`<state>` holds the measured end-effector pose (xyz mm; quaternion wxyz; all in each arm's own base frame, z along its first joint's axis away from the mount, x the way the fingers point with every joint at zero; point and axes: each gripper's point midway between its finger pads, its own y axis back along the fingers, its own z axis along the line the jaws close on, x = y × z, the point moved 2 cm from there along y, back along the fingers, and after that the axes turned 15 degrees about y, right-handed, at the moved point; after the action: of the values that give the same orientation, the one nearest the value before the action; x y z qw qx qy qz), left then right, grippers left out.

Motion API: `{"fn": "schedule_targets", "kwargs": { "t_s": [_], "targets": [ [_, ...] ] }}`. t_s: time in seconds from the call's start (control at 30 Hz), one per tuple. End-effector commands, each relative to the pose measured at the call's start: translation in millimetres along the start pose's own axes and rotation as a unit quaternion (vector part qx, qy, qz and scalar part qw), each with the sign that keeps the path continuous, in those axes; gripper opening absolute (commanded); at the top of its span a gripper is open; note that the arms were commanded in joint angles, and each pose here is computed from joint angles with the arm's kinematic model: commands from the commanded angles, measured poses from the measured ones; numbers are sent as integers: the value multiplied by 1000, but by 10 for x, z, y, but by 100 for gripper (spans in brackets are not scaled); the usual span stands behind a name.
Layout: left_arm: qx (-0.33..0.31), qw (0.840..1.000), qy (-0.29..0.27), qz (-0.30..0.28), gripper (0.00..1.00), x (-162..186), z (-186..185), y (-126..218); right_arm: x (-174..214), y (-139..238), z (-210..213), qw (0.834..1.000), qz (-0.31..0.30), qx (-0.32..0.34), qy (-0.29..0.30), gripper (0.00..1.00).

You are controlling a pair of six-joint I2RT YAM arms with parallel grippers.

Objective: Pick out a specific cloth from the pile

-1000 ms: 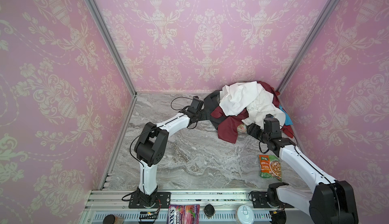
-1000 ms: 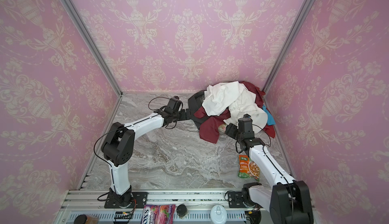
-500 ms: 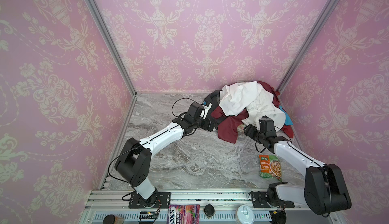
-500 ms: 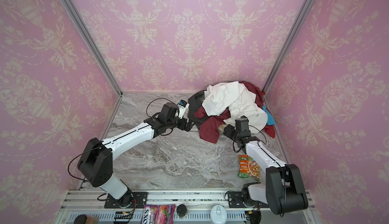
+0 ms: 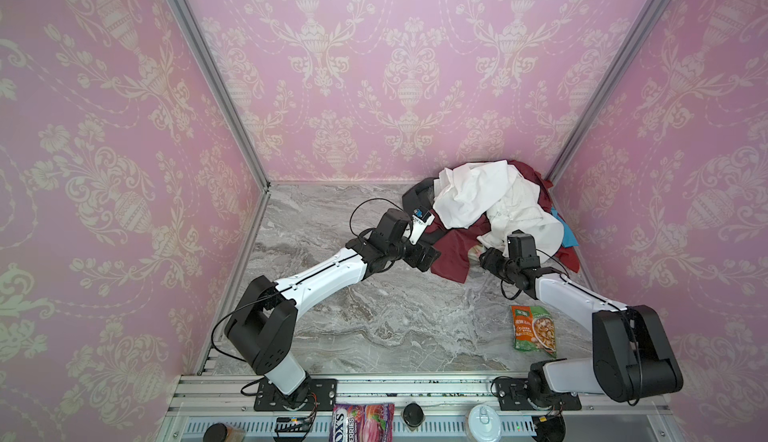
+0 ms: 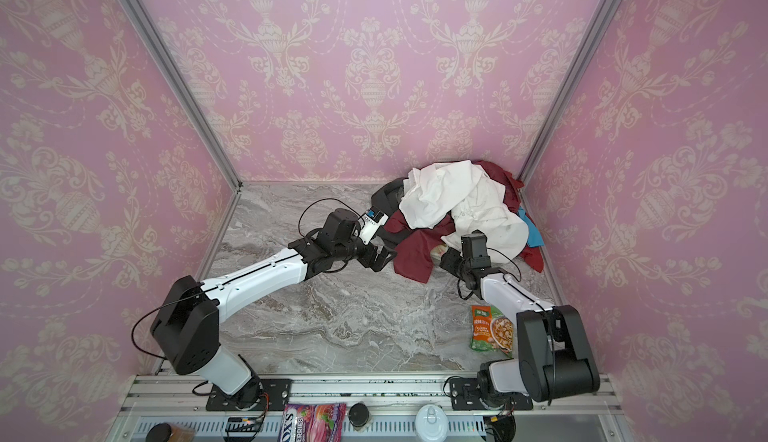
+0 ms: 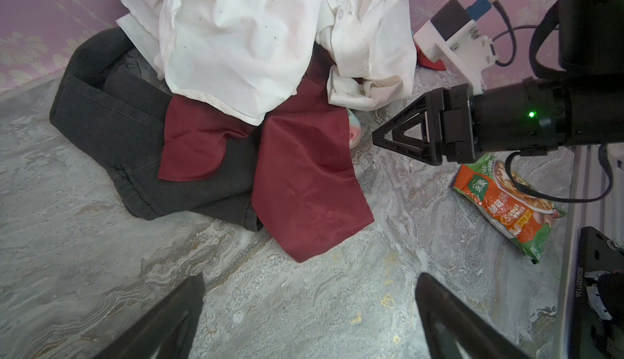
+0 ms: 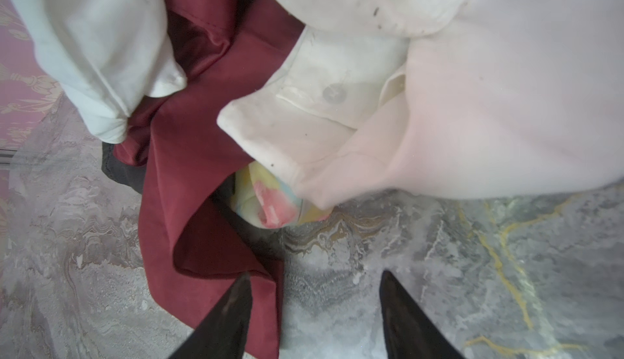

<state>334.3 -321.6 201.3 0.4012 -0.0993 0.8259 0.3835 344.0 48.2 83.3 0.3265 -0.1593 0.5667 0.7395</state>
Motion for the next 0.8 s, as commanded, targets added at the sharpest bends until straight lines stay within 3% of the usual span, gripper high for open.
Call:
{"fn": "schedule_targets", "kwargs": {
  "t_s": [0.0,0.43,0.6,0.77],
  "targets": [
    [16,1000,-15,0,99,-7,-60,-30,-42,-82,47,1000,-7,-11,1,60],
    [16,1000,-8,-10,99,-39,-63,-20,-200,-395,59,997,-59,-23,-31,55],
    [14,1000,-8,-10,99,-45,-57,-40,-187,-563,99,998,-41,-30,-41,45],
    [14,1000,-8,-11,99,-61,-57,-42,-213,-623,148,997,-48,-41,-35,17]
  ]
}}
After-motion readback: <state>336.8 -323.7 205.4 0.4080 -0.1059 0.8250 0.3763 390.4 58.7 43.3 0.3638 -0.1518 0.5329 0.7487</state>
